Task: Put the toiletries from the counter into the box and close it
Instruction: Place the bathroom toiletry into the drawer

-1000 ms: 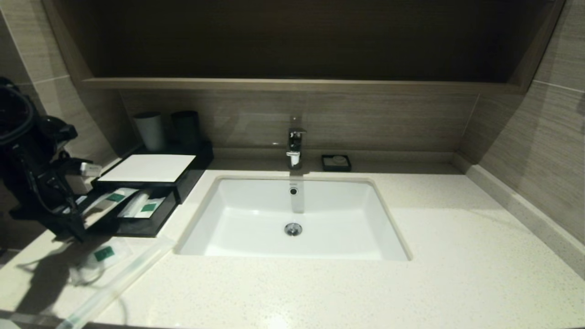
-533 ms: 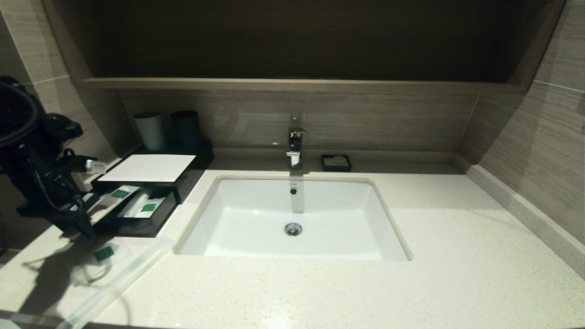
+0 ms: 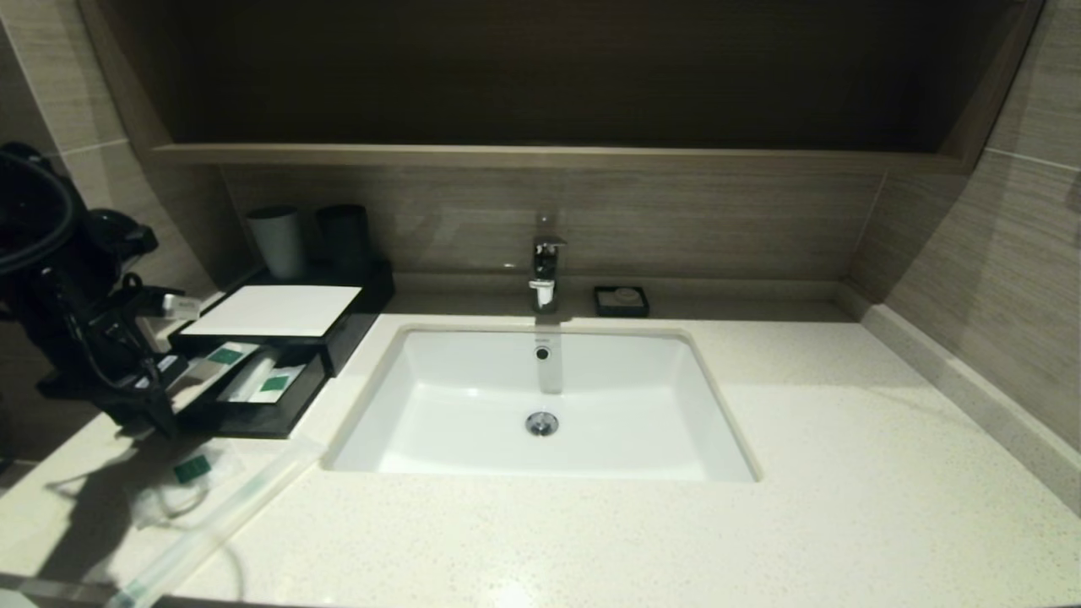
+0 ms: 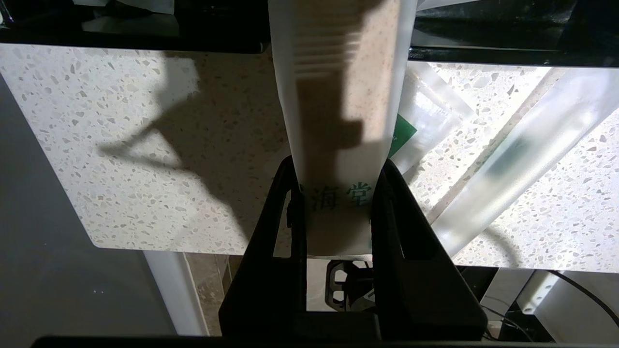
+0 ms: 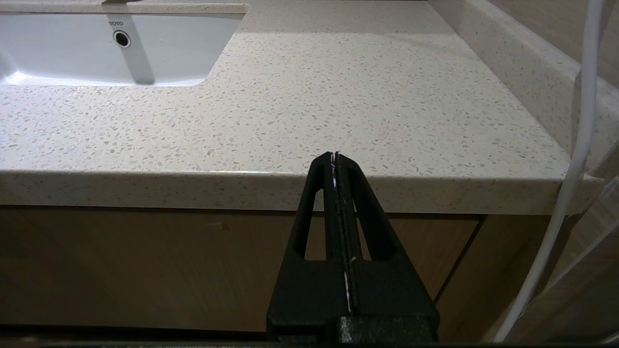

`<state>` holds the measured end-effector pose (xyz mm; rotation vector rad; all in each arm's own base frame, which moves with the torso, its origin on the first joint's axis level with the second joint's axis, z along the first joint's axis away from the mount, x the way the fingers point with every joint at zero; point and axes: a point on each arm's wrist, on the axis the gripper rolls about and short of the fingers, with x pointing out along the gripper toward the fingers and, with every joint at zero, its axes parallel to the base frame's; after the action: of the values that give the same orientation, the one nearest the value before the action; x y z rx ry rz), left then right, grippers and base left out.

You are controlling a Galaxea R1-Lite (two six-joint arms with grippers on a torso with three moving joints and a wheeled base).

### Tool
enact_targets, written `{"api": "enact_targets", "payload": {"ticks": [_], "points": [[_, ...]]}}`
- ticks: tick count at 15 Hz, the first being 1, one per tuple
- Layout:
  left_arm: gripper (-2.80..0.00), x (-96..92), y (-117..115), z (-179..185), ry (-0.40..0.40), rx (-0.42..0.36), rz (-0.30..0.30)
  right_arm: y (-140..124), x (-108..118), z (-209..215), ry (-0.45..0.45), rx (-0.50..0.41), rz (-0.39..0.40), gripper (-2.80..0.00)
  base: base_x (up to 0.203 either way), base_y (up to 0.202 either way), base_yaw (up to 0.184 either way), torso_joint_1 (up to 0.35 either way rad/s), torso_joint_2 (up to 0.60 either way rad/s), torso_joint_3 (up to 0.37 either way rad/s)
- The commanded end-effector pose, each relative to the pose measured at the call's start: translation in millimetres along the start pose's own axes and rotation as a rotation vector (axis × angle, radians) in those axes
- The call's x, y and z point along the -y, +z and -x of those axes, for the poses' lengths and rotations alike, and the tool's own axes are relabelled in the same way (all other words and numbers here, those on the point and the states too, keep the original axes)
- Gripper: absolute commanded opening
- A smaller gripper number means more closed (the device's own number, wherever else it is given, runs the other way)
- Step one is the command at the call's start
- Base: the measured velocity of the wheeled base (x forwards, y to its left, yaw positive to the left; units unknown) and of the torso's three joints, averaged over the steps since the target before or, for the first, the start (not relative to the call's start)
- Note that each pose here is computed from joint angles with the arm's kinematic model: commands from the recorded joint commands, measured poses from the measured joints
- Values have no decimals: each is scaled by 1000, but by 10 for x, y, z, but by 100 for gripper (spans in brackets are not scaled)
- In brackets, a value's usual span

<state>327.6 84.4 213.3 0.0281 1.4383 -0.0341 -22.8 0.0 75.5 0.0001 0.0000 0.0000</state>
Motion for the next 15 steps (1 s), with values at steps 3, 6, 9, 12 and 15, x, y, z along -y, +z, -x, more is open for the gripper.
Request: {"api": "enact_targets", "payload": {"ticks": [3,6,9,12,15], "points": [[-280,2,-17,18,0,-4,-1,0,0,0,0,0,0,-280,0,0,0,0,0,0],[0,-2,-9,-1,-1,-9,0,0,0,0,0,0,0,-280,0,0,0,0,0,0],[0,2,-19,18,0,-5,0,0,0,0,0,0,0,-280,0,0,0,0,0,0],[0,13,-47,81,5,12,-1,0,0,0,0,0,0,-280,0,0,0,0,0,0],[0,34,-88,174,12,40,-4,0,0,0,0,0,0,-280,0,0,0,0,0,0]]}}
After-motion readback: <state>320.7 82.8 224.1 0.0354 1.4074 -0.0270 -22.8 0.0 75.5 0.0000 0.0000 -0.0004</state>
